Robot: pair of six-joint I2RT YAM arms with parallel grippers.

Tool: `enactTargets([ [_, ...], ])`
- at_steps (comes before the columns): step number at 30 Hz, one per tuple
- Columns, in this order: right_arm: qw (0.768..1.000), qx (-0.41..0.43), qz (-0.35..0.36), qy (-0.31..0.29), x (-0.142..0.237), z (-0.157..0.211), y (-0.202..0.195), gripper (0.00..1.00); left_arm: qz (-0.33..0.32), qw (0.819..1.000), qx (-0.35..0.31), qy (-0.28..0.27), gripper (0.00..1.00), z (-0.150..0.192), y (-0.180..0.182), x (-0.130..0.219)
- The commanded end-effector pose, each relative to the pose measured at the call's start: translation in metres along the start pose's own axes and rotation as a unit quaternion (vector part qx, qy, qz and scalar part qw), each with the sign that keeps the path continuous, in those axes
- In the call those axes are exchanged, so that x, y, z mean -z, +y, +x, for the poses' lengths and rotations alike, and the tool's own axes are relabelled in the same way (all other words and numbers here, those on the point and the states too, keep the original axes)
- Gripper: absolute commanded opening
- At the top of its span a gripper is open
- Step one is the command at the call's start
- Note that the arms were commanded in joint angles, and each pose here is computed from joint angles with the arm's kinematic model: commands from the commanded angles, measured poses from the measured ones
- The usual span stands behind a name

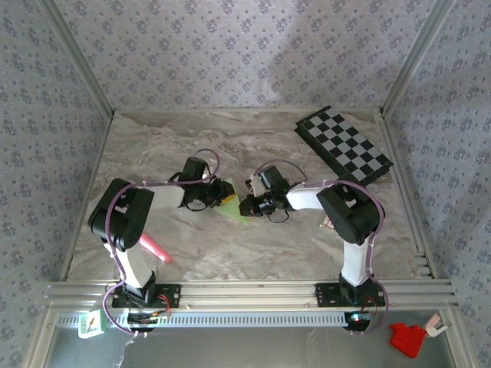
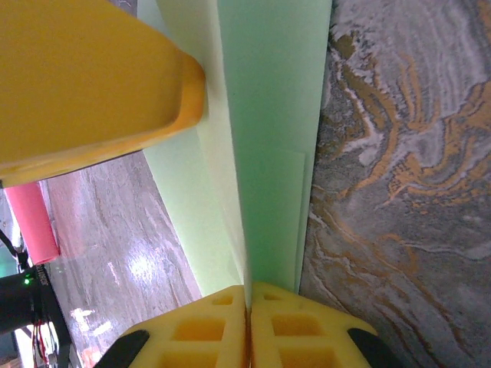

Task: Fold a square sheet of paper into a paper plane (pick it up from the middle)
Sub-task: Fourth fold the wing at the center of the table.

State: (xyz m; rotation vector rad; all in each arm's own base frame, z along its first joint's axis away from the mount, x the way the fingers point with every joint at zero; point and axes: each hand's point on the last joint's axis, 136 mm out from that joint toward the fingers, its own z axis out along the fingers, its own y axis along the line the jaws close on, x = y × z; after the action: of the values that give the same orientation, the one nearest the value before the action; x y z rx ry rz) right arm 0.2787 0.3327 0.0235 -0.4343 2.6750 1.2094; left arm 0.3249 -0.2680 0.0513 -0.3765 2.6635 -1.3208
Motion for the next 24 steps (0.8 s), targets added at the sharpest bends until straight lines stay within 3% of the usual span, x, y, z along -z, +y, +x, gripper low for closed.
enactTargets([
  [1,0.998,-0.035,0.037,0.031,-0.007,0.019,-0.025,0.1,0.007,1.0,-0.014,0.014,0.25,0.001,-0.007,-0.005],
  [24,0.998,-0.041,0.038,0.033,-0.006,0.02,-0.025,0.13,-0.009,1.0,-0.01,0.027,0.24,0.004,0.004,-0.017],
])
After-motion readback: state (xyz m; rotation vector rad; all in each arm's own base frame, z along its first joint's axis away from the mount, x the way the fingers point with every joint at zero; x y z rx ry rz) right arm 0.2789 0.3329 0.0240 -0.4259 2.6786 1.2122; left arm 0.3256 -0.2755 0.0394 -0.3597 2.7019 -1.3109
